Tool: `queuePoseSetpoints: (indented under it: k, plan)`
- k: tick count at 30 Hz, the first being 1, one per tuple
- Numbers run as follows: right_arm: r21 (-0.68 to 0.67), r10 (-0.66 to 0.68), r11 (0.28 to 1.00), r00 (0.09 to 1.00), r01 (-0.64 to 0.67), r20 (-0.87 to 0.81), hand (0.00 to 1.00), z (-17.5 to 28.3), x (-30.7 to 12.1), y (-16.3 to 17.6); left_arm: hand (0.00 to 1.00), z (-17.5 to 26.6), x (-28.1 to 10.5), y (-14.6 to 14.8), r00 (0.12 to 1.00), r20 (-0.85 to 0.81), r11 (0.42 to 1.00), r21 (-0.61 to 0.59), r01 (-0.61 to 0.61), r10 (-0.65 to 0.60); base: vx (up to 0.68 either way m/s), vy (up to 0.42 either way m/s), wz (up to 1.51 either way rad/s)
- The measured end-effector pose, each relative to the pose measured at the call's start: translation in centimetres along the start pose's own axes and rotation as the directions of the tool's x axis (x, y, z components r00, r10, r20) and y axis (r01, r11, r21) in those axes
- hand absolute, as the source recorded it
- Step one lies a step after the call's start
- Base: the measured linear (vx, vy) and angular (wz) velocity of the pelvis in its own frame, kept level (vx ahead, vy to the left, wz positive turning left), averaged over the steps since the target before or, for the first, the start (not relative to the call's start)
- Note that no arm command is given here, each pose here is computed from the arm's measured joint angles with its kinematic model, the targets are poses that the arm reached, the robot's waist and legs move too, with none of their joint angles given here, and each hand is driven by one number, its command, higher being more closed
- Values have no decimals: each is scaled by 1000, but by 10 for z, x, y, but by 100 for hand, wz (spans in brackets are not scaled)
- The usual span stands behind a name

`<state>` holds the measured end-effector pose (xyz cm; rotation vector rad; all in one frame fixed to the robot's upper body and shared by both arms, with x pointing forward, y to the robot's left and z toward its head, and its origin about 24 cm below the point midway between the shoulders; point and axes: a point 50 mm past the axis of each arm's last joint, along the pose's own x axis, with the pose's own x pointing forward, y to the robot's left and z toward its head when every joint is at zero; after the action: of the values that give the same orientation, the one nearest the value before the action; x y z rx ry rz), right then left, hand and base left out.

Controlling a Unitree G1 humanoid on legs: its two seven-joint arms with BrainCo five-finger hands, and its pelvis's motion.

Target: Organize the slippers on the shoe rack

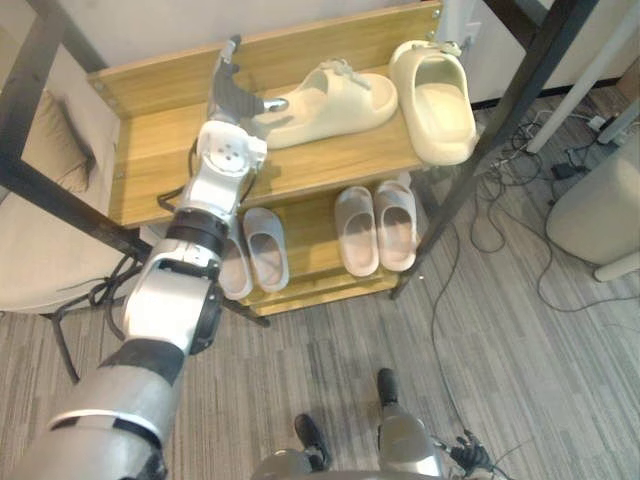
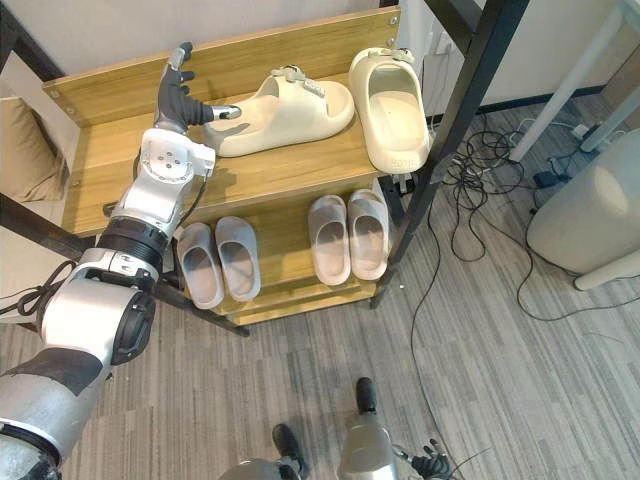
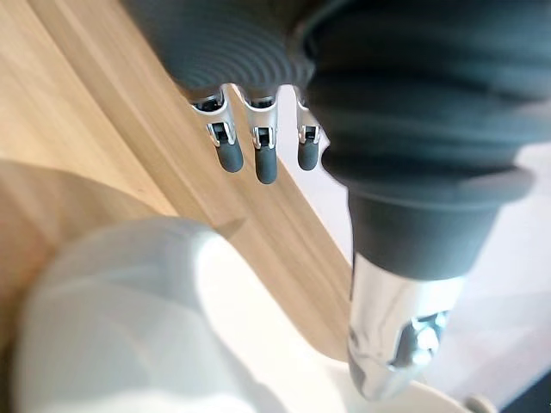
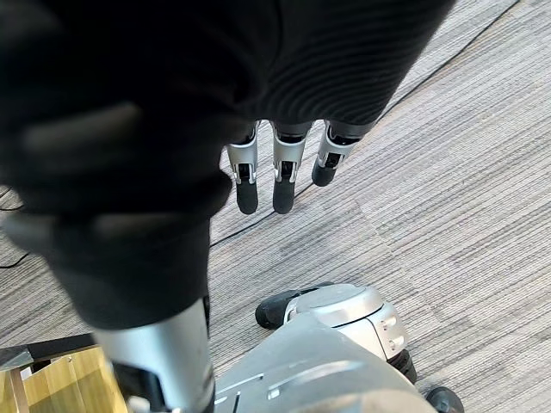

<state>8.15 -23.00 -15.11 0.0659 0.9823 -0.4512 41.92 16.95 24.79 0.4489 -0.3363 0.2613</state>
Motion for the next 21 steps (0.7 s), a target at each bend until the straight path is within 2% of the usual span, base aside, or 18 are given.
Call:
queuePoseSetpoints:
  k: [4, 11, 21]
  plan:
    - [-3, -4, 1000, 1000, 4, -13, 0, -3, 0, -1, 0, -17, -5, 1, 999, -50, 1000, -12, 0, 0, -3, -19, 3]
    - [-10, -6, 1000, 999, 6, -41, 0, -7, 0, -2, 0, -47, -17, -1, 988, -154, 994, -109, 10, -27, -1, -4, 1]
    - [-19, -4, 1000, 999, 3, -52, 0, -7, 1, 0, 0, -50, -31, -22, 989, -128, 975, -220, 46, -75, -2, -28, 9]
